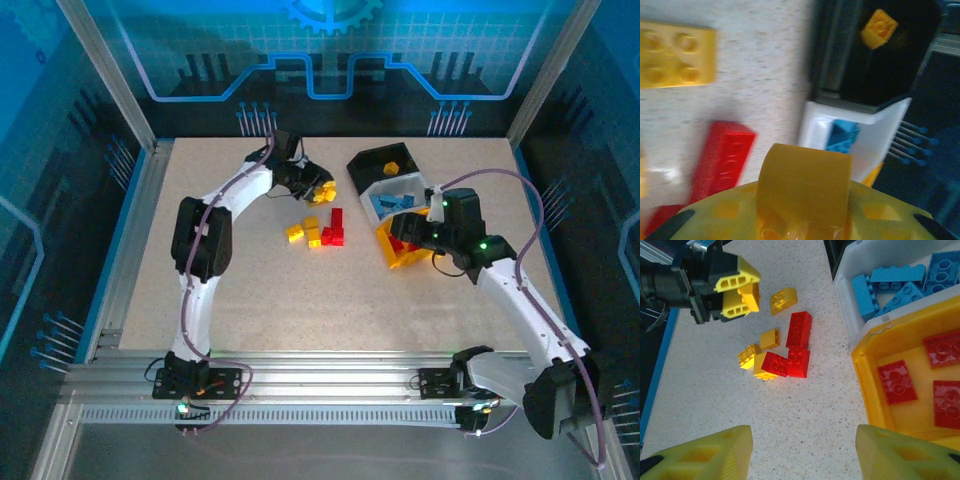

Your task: Sort the legos into containers by color

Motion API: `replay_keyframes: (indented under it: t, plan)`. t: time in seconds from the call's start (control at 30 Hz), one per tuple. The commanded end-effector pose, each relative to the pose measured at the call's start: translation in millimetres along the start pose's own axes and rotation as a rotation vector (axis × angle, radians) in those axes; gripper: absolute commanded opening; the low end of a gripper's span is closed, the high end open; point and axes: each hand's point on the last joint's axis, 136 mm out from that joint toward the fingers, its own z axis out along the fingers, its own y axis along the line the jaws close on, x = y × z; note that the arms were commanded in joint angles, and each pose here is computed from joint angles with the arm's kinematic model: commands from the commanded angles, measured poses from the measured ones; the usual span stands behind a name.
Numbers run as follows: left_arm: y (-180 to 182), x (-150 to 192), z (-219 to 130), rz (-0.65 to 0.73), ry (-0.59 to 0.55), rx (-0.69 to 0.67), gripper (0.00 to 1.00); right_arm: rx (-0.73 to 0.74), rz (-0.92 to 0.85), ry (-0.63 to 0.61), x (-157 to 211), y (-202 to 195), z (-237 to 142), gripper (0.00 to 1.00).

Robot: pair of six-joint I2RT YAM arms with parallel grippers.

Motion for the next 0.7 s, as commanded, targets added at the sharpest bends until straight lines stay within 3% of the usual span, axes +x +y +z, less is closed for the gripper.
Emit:
replay_keyframes:
  t: [0.0,0.27,0.67]
  plan:
    - [-48.2,-0.4,19.8,-0.119,0.013,0.196,0.33,-0.058,0.015,-0.049,-10.0,11.7,-10.0,0.58]
    - [-99.3,-21.4,73.0,-0.258,-0.015,0.417,0.33,-0.096,0.0,-0.039,28.3,9.2,-12.2,0.58]
    - [-113.4,-43.9,106.9,-0.341,-0.08,0.486,0.38,-0.075,0.029,-0.045,62.2,-7.8,-22.6,0.58]
